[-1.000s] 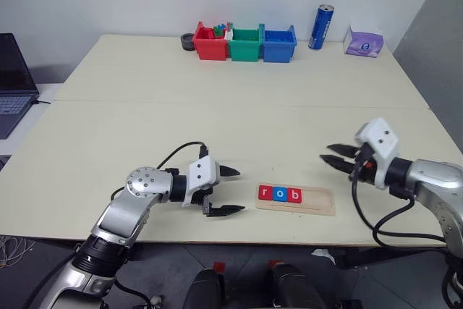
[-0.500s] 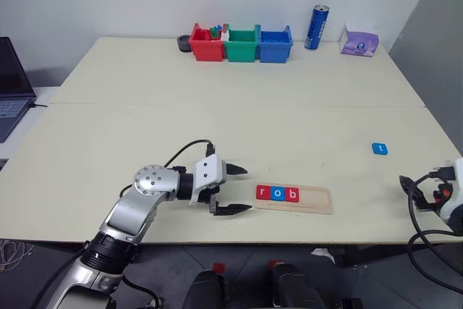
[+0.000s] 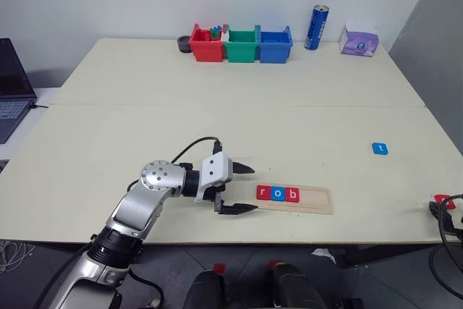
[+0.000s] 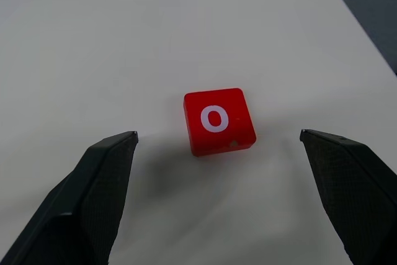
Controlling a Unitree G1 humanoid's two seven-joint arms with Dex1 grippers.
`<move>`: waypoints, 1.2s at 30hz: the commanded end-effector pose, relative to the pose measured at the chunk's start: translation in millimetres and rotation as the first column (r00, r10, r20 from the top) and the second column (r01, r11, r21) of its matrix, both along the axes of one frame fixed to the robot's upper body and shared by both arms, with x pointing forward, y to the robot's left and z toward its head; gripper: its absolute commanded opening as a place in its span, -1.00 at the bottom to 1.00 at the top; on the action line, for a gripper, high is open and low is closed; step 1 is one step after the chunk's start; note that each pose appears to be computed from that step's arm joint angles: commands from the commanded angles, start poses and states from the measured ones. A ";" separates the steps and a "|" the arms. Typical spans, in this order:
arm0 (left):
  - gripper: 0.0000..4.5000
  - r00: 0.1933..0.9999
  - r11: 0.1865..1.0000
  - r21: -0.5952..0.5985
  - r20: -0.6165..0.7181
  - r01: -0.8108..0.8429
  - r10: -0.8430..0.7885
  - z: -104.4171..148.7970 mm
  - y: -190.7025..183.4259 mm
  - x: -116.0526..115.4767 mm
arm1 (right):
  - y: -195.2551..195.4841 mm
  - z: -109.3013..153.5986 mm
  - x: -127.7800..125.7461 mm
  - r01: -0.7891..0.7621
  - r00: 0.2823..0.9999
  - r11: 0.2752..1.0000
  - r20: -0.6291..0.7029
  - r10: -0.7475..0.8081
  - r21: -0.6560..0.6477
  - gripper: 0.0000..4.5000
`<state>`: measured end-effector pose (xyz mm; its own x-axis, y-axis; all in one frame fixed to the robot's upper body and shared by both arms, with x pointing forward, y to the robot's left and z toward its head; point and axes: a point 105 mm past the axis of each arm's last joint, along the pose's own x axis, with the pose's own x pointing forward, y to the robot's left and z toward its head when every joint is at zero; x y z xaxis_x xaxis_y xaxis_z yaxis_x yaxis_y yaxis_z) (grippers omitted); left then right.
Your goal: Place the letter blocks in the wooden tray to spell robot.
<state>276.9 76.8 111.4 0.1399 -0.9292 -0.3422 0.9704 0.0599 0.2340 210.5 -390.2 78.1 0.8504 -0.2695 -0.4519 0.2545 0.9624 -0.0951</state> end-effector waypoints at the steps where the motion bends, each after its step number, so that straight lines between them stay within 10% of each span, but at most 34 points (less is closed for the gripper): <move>1: 1.00 0.999 1.000 -0.012 0.039 0.026 -0.025 9.7 -2.4 -2.8 | -1.5 8.3 11.6 -0.032 0.999 0.999 0.035 0.033 -0.030 0.98; 11: 1.00 0.999 1.000 -0.003 0.045 0.006 -0.006 7.9 1.9 -1.8 | -12.8 -14.4 12.9 0.071 0.997 0.996 -0.031 -0.070 0.053 0.91; 20: 1.00 0.999 1.000 0.008 0.045 -0.005 0.005 5.2 7.4 -1.2 | -3.3 -22.0 7.5 0.062 0.996 0.994 -0.076 -0.055 0.095 -0.36; 36: 1.00 0.996 0.997 0.027 0.045 -0.074 0.072 -2.0 23.0 -0.2 | 163.7 -4.3 42.8 -0.404 0.913 0.904 0.005 0.408 0.141 -0.36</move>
<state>276.0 98.4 99.9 0.2015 -0.9018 -0.3824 0.9658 0.1179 0.2309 253.2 -238.7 73.4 0.8676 0.1411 -0.4768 -0.1380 0.9896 0.0417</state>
